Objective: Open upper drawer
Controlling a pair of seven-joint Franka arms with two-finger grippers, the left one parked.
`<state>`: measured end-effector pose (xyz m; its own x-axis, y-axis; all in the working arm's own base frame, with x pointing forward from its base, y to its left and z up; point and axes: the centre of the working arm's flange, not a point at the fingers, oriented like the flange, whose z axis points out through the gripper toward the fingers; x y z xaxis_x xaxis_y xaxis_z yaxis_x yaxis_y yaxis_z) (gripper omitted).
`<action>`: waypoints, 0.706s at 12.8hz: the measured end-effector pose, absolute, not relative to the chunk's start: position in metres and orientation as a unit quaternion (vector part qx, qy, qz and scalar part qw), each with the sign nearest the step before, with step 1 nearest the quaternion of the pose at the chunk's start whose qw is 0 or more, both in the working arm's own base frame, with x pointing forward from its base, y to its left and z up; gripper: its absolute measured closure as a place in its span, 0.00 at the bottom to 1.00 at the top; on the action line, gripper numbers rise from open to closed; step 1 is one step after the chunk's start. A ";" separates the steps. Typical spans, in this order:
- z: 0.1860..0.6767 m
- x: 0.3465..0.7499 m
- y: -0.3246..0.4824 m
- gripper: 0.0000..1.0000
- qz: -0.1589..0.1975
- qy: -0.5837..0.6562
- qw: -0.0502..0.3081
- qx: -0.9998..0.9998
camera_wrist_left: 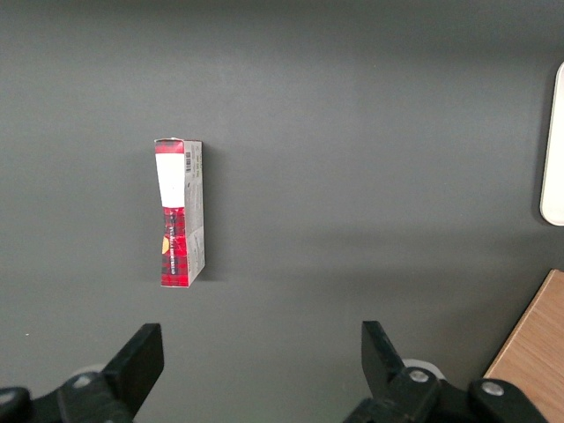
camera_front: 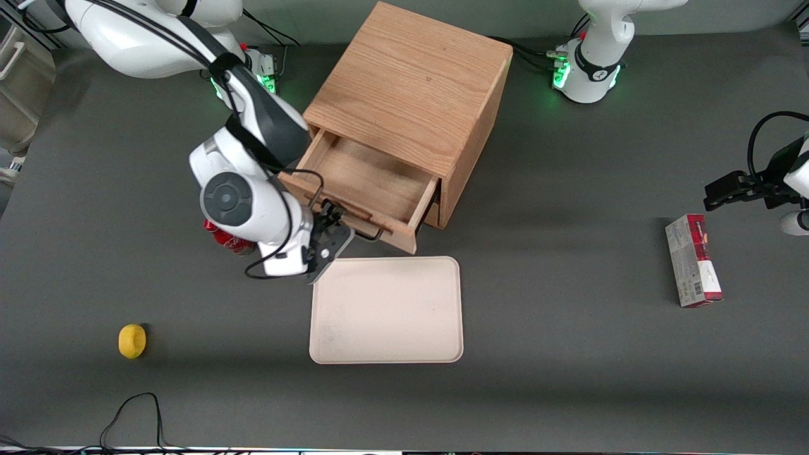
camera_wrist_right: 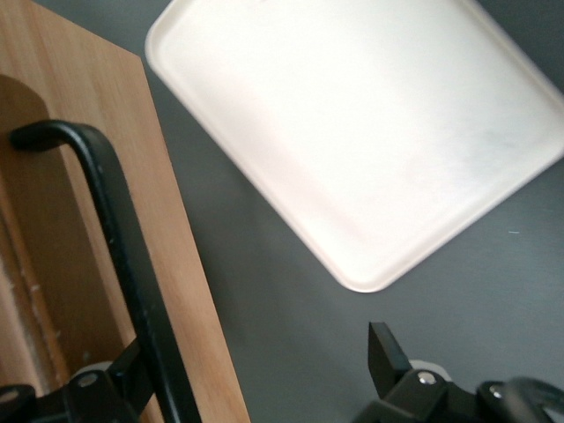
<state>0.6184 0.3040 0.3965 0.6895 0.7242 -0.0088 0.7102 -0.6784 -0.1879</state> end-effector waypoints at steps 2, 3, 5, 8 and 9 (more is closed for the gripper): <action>0.402 0.635 0.283 0.00 0.031 -0.379 0.079 -0.921; 0.402 0.640 0.275 0.00 0.030 -0.373 0.077 -0.924; 0.402 0.645 0.269 0.00 0.028 -0.368 0.075 -0.926; 0.419 0.662 0.246 0.00 0.006 -0.350 0.064 -0.934; 0.430 0.671 0.231 0.00 -0.002 -0.338 0.058 -0.939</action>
<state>0.6708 0.2308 0.4297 0.7717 0.6344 0.0440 0.6350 -0.7650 -0.1076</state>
